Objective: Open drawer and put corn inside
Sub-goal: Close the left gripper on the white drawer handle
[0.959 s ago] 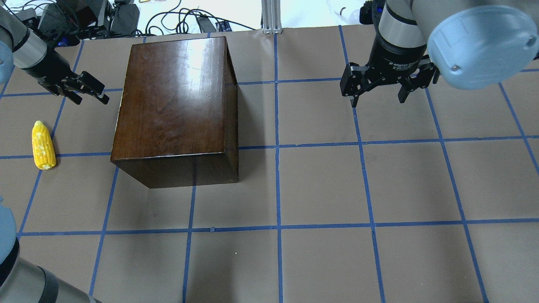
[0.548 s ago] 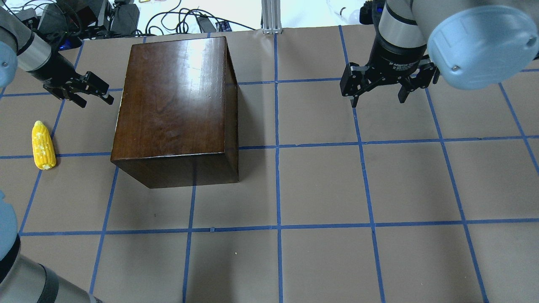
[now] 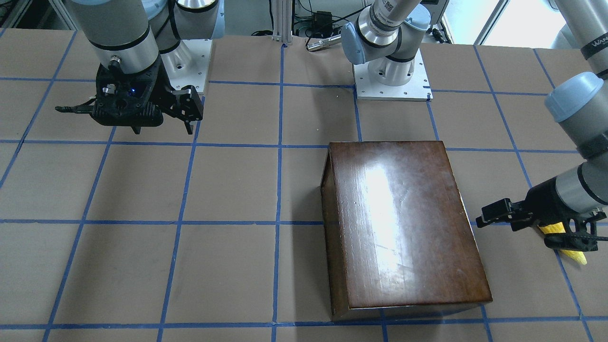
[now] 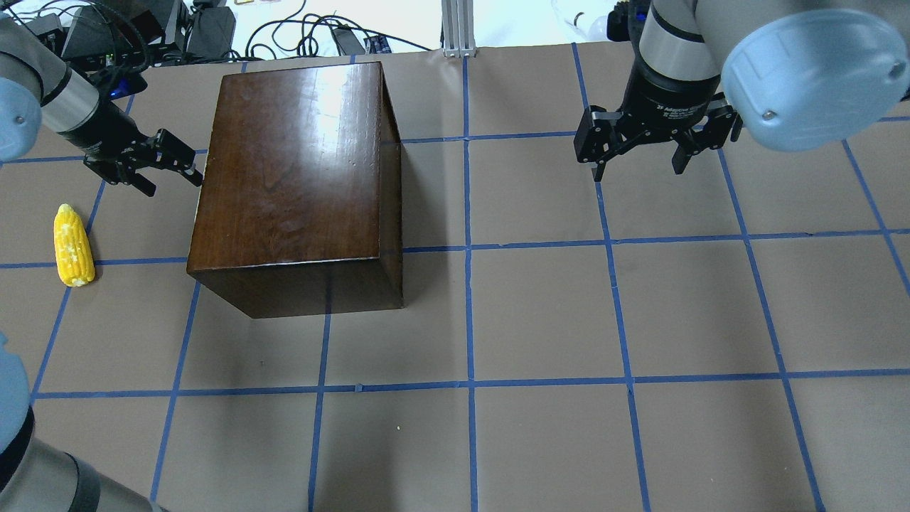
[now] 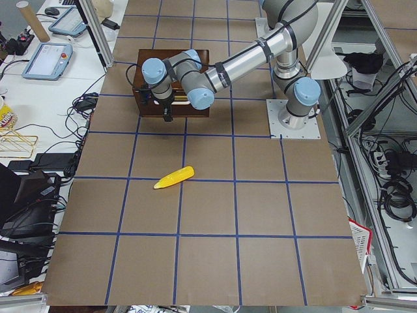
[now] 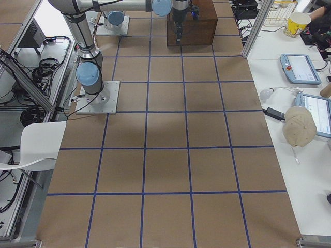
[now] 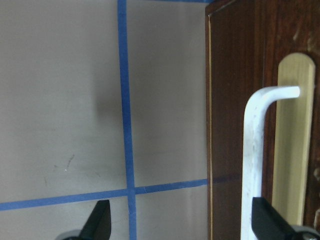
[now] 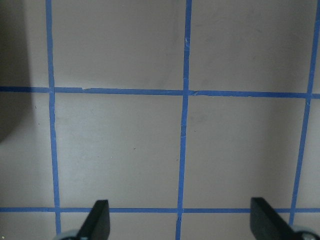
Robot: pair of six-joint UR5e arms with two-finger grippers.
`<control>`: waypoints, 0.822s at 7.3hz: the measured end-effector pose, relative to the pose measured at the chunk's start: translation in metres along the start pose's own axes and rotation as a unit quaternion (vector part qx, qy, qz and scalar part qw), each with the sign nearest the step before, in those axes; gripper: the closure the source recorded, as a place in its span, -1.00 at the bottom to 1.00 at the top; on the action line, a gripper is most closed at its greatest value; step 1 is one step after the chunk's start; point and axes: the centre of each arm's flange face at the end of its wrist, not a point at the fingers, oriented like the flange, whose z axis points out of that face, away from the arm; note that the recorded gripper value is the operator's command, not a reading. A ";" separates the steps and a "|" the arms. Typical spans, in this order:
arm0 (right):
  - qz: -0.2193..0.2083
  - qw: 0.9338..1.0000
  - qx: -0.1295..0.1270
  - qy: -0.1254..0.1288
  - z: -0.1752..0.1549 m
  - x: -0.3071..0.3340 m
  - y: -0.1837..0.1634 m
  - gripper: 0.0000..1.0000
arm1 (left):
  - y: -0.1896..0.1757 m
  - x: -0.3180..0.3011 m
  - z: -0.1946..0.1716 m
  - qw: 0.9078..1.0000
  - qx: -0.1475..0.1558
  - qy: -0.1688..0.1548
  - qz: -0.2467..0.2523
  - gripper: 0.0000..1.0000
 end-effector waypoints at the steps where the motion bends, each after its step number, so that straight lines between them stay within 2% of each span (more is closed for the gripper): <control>1: 0.000 1.000 0.000 0.000 0.000 0.000 0.000 -1.00 | 0.002 0.000 0.002 1.000 0.002 0.009 0.001 -0.97; 4: 0.000 1.000 0.000 0.000 0.000 0.000 0.000 -1.00 | 0.002 0.004 0.001 1.000 0.011 0.025 0.001 -0.97; 6: 0.000 1.000 0.000 0.000 0.000 0.000 0.000 -1.00 | 0.001 0.001 0.010 1.000 0.005 0.029 0.002 -0.97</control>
